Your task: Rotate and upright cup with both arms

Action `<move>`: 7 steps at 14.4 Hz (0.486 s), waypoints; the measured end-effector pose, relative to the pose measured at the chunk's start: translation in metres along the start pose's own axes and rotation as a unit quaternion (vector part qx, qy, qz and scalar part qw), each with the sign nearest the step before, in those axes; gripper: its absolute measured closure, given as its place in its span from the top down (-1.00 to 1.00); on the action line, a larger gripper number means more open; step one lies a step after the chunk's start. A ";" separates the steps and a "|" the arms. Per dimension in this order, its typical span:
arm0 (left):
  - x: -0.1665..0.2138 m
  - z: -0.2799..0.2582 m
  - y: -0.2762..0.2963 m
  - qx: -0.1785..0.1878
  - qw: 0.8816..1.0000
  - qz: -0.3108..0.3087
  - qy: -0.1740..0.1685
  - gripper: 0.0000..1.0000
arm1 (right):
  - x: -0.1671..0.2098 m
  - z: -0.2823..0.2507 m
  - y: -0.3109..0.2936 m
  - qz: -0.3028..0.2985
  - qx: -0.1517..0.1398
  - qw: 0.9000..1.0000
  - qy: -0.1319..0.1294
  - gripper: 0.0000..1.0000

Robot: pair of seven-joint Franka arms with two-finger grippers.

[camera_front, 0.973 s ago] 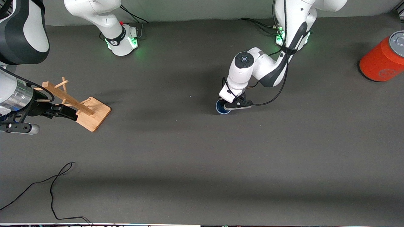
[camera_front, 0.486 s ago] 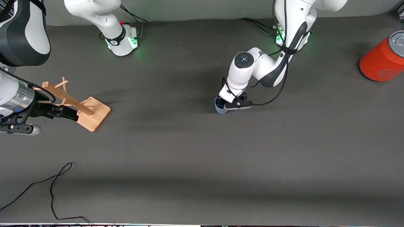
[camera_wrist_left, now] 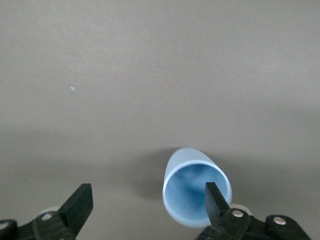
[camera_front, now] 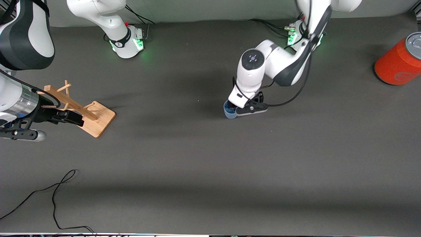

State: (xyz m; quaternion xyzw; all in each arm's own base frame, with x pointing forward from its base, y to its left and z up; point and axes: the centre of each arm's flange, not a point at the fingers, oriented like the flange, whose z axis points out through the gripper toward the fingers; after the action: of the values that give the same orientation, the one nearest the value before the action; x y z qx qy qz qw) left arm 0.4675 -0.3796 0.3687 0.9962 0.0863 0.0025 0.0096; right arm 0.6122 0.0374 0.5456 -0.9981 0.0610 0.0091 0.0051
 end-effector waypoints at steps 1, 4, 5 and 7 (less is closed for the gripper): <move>0.007 -0.033 -0.011 -0.005 1.000 -0.002 -0.012 1.00 | 0.000 0.001 0.000 -0.005 0.001 1.000 0.002 1.00; 0.037 -0.129 -0.073 -0.001 0.999 -0.004 -0.043 1.00 | -0.004 -0.001 0.003 -0.014 0.004 1.000 0.007 1.00; 0.050 -0.156 -0.101 0.002 0.999 -0.004 -0.051 1.00 | -0.007 -0.004 0.004 -0.017 0.005 1.000 0.009 1.00; 0.075 -0.193 -0.160 0.004 0.998 0.004 -0.065 1.00 | -0.012 -0.012 0.007 -0.033 0.007 0.999 0.015 1.00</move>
State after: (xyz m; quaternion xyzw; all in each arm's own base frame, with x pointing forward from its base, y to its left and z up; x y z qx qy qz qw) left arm 0.5124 -0.2053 0.5585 0.9946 0.0817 -0.0630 0.0113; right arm 0.5997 0.0317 0.5578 -0.9995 0.0285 -0.0066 0.0118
